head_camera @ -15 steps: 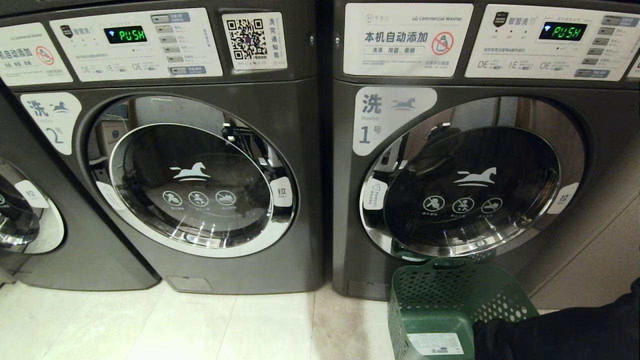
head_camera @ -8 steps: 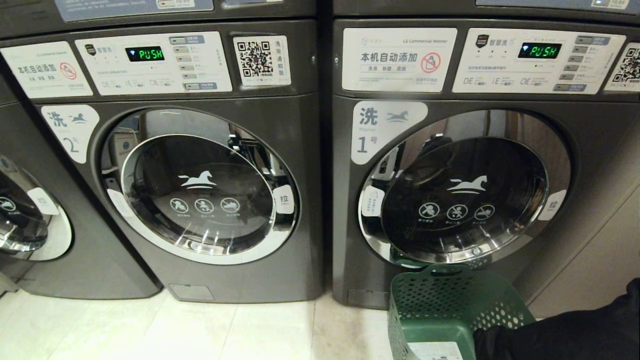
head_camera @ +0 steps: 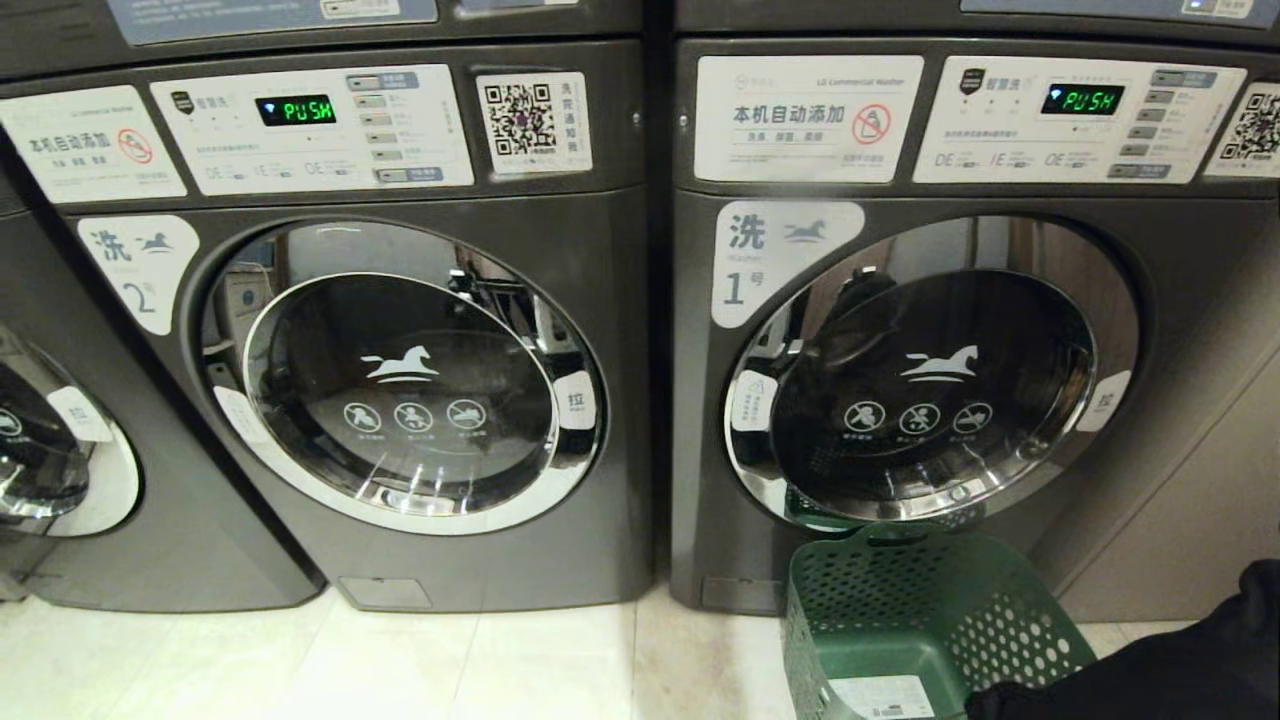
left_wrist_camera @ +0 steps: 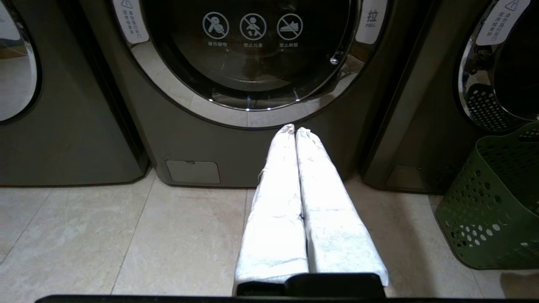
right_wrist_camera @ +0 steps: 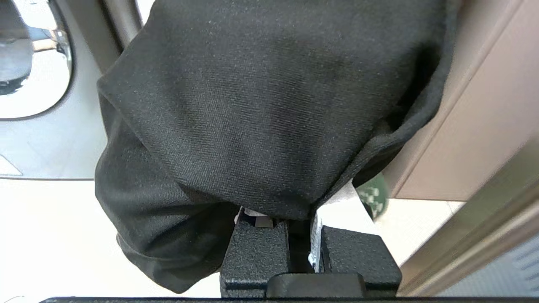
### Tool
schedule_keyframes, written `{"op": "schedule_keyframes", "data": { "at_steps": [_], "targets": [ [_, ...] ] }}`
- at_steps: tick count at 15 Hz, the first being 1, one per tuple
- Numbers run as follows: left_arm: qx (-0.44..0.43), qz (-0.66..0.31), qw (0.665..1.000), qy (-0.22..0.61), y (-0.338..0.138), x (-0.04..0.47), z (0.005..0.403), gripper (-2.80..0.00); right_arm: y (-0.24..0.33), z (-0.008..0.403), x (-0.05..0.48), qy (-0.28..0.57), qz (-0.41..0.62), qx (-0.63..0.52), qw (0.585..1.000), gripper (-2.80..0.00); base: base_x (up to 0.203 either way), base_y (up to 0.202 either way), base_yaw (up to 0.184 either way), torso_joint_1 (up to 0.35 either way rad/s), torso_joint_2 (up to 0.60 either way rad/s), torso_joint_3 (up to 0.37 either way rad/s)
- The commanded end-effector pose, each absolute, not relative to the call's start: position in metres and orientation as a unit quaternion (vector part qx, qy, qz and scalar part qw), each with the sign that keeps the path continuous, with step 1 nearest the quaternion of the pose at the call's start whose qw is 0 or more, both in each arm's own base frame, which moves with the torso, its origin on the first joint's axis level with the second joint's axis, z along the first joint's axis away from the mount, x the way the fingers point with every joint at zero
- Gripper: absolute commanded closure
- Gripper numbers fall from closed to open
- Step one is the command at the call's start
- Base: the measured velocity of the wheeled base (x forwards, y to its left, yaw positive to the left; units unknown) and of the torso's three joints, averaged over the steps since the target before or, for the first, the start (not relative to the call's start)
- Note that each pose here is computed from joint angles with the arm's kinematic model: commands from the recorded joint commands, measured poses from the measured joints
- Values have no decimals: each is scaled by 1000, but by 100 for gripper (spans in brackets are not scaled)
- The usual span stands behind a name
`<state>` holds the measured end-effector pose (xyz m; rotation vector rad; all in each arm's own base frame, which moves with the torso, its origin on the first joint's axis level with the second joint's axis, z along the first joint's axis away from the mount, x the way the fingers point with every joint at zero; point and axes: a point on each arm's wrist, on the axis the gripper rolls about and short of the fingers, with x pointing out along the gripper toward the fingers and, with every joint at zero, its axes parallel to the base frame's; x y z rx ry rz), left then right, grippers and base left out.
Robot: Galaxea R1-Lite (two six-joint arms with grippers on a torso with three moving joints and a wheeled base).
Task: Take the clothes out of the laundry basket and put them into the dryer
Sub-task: Put the clothes in the dryer
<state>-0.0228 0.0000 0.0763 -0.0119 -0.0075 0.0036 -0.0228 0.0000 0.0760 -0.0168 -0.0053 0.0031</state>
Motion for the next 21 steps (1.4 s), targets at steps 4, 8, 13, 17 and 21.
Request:
{"op": "schedule_keyframes", "data": {
  "at_steps": [4, 8, 13, 17, 21],
  "targets": [
    [-7, 2, 1000, -3, 0, -23, 76, 0, 0, 76, -23, -2, 2, -8, 1000, 0, 0, 195, 0, 2, -2, 4],
    [-7, 2, 1000, -3, 0, -23, 76, 0, 0, 76, -23, -2, 2, -8, 1000, 0, 0, 196, -3, 5, 1, 3],
    [-7, 2, 1000, -3, 0, -23, 76, 0, 0, 76, -23, -2, 2, -8, 1000, 0, 0, 196, -2, 0, 0, 2],
    [-7, 2, 1000, -3, 0, -23, 76, 0, 0, 76, -23, -2, 2, -8, 1000, 0, 0, 198, -2, 4, 0, 5],
    [-7, 2, 1000, -3, 0, -23, 76, 0, 0, 76, -23, -2, 2, -8, 1000, 0, 0, 196, -1, 2, 2, 2]
  ]
}}
